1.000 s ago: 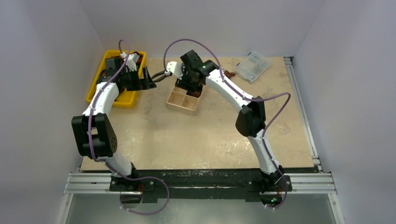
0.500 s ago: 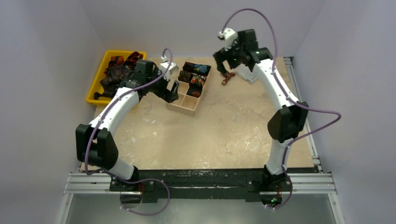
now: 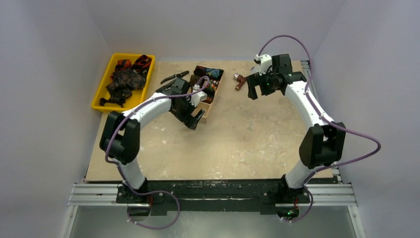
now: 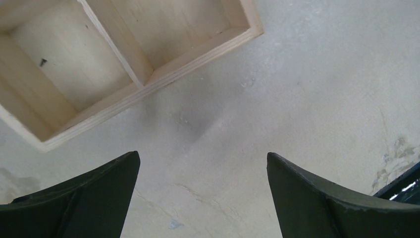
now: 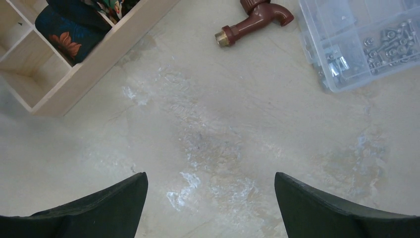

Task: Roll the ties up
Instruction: Reset both arms

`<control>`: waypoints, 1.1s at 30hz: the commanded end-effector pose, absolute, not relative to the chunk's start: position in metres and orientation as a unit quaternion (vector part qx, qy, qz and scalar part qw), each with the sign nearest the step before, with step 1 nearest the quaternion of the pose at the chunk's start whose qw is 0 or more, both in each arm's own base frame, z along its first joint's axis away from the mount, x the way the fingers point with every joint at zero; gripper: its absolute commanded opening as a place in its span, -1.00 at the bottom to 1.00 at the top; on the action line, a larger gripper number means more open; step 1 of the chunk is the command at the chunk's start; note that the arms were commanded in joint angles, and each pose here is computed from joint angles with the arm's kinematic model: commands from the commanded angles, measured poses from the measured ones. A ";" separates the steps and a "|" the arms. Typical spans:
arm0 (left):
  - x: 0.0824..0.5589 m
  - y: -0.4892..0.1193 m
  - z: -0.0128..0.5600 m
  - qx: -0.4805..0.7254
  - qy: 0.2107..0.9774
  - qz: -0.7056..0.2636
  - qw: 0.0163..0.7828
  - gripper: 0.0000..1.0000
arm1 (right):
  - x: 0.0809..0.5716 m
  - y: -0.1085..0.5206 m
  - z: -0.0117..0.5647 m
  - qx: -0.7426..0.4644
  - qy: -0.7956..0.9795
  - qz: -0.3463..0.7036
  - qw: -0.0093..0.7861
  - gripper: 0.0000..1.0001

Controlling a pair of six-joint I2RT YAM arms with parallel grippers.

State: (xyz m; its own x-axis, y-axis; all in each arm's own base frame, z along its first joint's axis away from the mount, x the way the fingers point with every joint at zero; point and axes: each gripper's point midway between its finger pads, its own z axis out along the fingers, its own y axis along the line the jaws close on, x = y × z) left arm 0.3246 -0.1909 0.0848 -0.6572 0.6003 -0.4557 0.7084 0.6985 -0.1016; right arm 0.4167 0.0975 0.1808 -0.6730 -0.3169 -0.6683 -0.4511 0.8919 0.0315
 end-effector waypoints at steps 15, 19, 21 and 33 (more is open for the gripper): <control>0.465 -0.175 0.117 0.261 0.908 -0.135 0.299 1.00 | 0.434 0.100 0.202 -0.193 0.896 0.108 0.384 0.97; 0.448 -0.171 0.162 0.271 0.890 -0.146 0.336 1.00 | 0.438 0.097 0.215 -0.193 0.889 0.107 0.401 0.97; 0.442 -0.159 0.192 0.243 0.884 -0.148 0.372 1.00 | 0.437 0.093 0.225 -0.190 0.882 0.106 0.418 0.97; 0.349 -0.043 0.252 0.113 0.909 -0.120 0.383 1.00 | 0.385 0.072 0.238 -0.149 0.865 0.134 0.460 0.97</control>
